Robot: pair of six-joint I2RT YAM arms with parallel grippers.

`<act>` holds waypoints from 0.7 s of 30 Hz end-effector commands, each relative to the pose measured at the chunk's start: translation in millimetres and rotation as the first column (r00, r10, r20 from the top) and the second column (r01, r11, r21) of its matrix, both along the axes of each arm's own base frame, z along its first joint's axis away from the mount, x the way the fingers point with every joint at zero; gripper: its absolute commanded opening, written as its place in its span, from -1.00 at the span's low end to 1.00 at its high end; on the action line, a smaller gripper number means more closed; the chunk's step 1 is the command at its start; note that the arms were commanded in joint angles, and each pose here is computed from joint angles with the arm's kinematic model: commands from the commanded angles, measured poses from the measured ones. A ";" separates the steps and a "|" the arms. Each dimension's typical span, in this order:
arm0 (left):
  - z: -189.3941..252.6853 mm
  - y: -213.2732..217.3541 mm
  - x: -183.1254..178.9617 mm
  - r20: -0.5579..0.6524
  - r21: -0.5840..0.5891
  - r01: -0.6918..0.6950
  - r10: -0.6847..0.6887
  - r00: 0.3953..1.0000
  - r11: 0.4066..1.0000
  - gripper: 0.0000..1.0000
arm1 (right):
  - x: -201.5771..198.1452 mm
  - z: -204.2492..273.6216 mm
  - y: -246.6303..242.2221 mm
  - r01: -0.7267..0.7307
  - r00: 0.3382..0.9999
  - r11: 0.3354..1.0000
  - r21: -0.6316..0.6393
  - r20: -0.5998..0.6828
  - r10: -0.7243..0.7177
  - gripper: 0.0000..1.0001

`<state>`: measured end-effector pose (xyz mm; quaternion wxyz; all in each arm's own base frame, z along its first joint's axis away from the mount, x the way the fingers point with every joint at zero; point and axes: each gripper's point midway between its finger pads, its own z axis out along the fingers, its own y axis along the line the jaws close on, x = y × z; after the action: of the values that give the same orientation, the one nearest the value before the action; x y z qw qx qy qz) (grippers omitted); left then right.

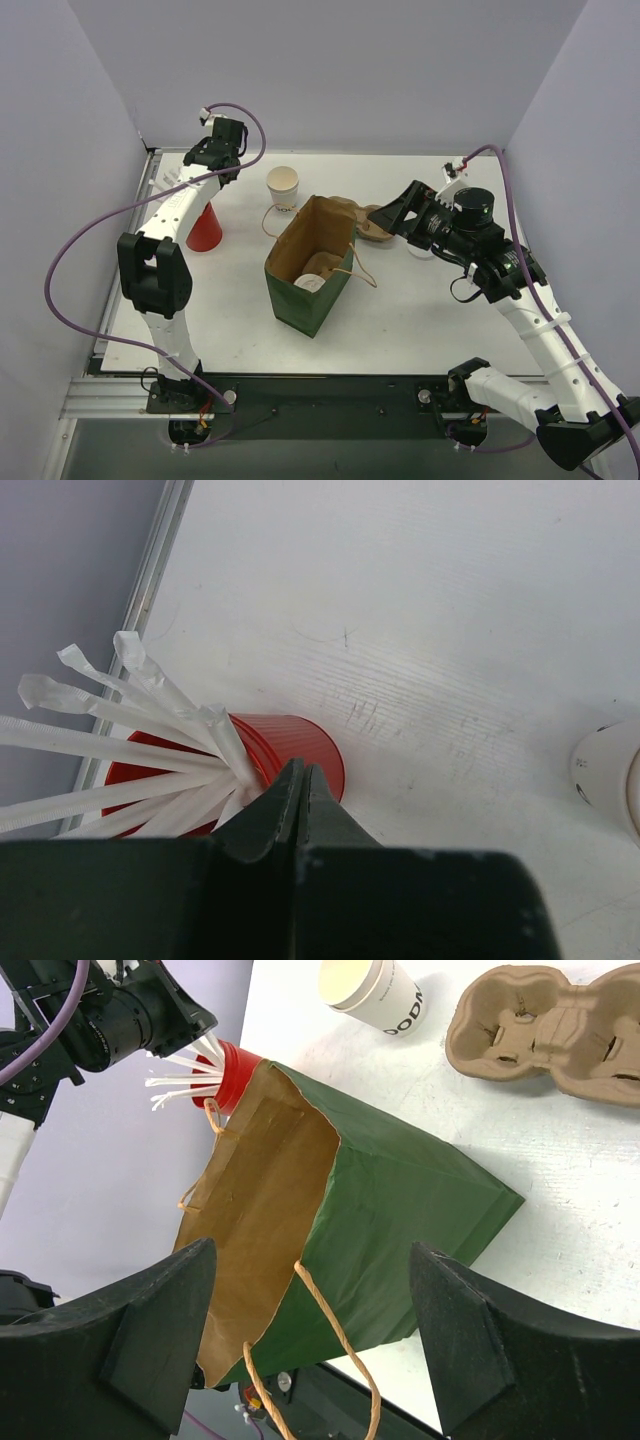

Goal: Pack the takeout coffee

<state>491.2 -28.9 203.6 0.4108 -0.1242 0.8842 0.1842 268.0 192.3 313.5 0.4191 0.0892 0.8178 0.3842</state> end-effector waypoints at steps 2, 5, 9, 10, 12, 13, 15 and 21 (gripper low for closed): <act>32.9 6.3 8.1 0.095 0.009 -0.022 0.021 0.995 1.000 -1.00 | 2.9 0.8 -2.6 0.011 1.000 1.000 -0.006 0.013 -0.011 0.44; 50.7 6.9 5.6 0.119 0.006 -0.018 0.017 0.993 1.000 -1.00 | 3.6 1.7 -2.8 0.012 1.000 1.000 -0.005 0.014 -0.012 0.43; 71.7 2.1 -2.2 0.144 -0.032 0.013 -0.008 0.989 0.999 -1.00 | 3.9 2.7 -2.1 0.011 1.000 1.000 -0.007 0.011 -0.010 0.43; 75.2 0.7 -5.2 0.146 -0.043 0.023 -0.017 0.989 0.999 -1.00 | 4.3 3.5 -2.0 0.010 1.000 1.000 -0.008 0.015 -0.009 0.43; 87.1 -2.9 -11.9 0.169 -0.071 0.041 -0.029 0.985 0.997 -1.00 | 5.0 2.6 -1.8 0.008 1.000 1.000 -0.013 0.011 -0.008 0.43; 89.6 -3.3 -15.5 0.168 -0.077 0.046 -0.032 0.985 0.996 -1.00 | 5.3 3.2 -2.0 0.009 1.000 1.000 -0.014 0.013 -0.009 0.43; 102.0 -3.8 -22.3 0.193 -0.097 0.057 -0.037 0.980 0.994 -1.00 | 5.2 4.6 -2.3 0.011 1.000 1.000 -0.014 0.015 -0.011 0.43; 157.5 -19.1 -41.4 0.320 -0.166 0.174 -0.114 0.940 0.971 -1.00 | 6.1 5.5 -3.6 0.015 1.000 1.000 -0.026 0.015 -0.014 0.43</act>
<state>464.4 -36.4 288.5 0.4729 -0.1265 0.8641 0.1171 269.2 192.5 303.2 0.4059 0.0920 0.8286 0.3744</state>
